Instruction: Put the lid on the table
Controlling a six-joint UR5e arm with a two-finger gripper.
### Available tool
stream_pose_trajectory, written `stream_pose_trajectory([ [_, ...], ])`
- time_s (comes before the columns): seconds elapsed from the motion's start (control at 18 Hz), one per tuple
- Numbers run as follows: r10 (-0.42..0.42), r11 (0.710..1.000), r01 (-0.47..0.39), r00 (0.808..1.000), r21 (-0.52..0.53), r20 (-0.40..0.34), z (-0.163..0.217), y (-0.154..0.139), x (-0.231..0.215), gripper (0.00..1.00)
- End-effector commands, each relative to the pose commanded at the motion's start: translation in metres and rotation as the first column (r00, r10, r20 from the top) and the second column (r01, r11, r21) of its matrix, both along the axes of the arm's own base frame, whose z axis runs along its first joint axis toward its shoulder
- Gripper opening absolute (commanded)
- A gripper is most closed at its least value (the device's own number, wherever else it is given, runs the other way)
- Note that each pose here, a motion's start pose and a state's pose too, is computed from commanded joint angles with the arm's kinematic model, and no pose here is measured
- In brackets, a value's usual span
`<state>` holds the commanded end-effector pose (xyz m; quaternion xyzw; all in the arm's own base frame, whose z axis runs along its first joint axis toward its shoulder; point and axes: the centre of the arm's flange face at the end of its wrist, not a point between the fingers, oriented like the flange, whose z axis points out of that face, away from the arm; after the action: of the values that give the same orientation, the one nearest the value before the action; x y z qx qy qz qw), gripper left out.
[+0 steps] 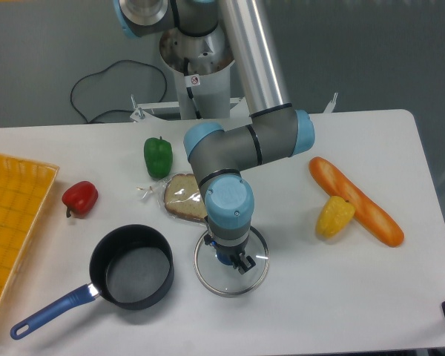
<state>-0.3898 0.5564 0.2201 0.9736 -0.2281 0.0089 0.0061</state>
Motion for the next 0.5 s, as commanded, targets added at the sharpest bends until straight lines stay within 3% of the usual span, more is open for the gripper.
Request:
stream_pose_trajectory([
  [0.5,0.000,1.000,0.000,1.000,-0.002,0.000,-0.0038,0.0030,-0.0033,0.48],
])
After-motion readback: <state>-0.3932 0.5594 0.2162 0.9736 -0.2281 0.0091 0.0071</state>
